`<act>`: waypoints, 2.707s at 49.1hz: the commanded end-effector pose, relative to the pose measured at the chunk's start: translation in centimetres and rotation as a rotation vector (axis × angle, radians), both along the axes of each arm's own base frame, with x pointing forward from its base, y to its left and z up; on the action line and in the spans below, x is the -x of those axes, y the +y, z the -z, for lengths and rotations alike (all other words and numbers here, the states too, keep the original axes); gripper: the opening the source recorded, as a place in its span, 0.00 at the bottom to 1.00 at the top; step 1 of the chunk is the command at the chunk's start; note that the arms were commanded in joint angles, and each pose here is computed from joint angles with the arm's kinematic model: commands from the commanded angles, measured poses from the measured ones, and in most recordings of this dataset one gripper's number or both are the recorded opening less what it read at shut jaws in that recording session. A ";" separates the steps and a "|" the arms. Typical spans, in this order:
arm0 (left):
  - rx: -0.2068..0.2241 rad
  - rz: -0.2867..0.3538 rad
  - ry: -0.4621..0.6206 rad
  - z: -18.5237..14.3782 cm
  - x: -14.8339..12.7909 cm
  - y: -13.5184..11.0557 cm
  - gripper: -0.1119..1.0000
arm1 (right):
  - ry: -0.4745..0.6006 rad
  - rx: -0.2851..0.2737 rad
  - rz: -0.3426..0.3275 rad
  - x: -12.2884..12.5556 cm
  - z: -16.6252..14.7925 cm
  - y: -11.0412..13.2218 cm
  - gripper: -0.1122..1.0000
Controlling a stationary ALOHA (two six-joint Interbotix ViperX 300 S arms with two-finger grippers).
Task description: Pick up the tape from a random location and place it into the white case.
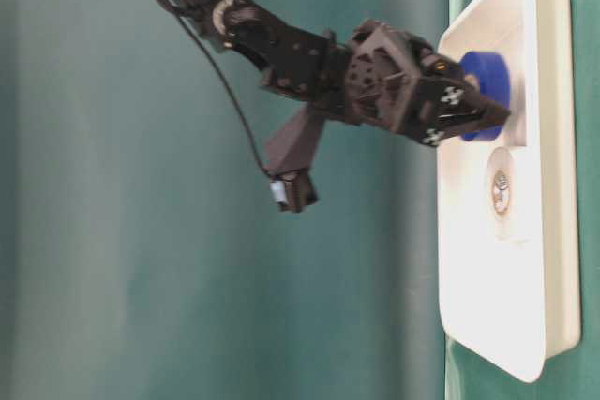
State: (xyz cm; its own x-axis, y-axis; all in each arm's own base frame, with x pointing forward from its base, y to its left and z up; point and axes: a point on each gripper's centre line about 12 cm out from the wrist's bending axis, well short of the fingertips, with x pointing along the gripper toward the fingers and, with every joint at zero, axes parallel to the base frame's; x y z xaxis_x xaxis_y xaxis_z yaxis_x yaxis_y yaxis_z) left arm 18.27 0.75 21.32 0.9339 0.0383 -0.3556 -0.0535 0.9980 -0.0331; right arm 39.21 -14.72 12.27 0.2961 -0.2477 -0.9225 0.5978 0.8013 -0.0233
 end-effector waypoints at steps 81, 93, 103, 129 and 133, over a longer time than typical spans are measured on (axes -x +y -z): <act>-0.003 -0.011 -0.004 -0.2 -0.2 0.2 0.96 | -0.072 0.071 0.044 1.1 -12.2 -0.4 0.91; 0.000 -0.012 -0.005 -0.2 -0.2 0.2 0.96 | -0.071 0.110 0.034 2.4 -17.0 0.5 0.91; 0.000 -0.012 -0.005 -0.2 -0.2 0.2 0.96 | -0.077 0.119 0.033 2.7 -17.6 0.6 0.91; -0.003 -0.016 -0.004 -0.2 -0.2 0.3 0.96 | -0.132 0.108 -0.127 0.0 -17.5 6.8 0.91; -0.003 -0.023 -0.003 -0.2 -0.2 0.5 0.96 | -0.146 0.102 -0.170 -0.5 -17.5 8.8 0.91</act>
State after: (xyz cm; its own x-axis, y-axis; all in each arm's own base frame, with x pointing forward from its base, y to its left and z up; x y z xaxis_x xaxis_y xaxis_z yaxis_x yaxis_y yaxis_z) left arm 18.27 1.00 21.29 0.9327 0.0511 -0.3570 -0.0662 0.9973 -0.0302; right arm 39.10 -7.38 28.30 0.4146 -0.2857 -0.8640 0.4881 0.8711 -0.0538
